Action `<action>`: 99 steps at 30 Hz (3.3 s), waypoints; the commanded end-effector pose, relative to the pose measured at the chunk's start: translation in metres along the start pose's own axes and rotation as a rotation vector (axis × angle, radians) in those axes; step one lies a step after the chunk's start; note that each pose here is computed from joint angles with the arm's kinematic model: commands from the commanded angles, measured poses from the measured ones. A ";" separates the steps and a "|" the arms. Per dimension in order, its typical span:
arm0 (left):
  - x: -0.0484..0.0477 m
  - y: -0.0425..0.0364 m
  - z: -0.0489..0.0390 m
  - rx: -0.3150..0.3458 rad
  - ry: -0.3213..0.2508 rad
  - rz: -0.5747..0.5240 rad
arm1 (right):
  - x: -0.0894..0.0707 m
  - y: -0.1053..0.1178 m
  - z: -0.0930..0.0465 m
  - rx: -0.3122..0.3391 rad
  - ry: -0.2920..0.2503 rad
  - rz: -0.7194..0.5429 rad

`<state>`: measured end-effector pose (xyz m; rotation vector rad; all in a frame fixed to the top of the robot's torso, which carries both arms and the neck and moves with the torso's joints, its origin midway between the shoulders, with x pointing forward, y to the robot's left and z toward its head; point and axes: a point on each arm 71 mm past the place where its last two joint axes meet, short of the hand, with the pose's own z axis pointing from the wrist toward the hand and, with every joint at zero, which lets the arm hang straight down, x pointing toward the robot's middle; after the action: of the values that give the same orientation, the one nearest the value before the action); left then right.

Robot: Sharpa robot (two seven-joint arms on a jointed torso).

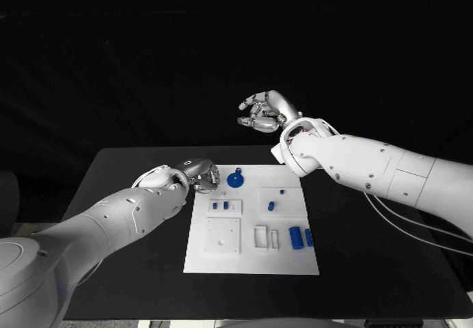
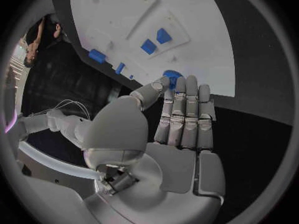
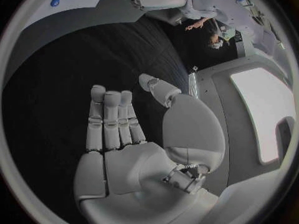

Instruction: Assemble the parts on the task board

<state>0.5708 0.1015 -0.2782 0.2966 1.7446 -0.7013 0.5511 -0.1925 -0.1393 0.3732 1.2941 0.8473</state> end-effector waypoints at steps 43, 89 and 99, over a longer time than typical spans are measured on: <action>0.0120 -0.0024 0.0038 -0.001 0.060 -0.002 | -0.004 0.021 0.004 -0.046 0.003 0.014; 0.0060 -0.0025 0.0019 0.007 -0.002 0.013 | -0.012 0.012 0.003 -0.026 -0.011 0.001; 0.0054 -0.0075 0.0011 0.027 -0.016 0.009 | -0.013 0.011 0.003 -0.023 -0.015 -0.001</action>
<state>0.5674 0.0983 -0.2832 0.3036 1.7445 -0.7029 0.5499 -0.1941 -0.1226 0.3634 1.2739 0.8565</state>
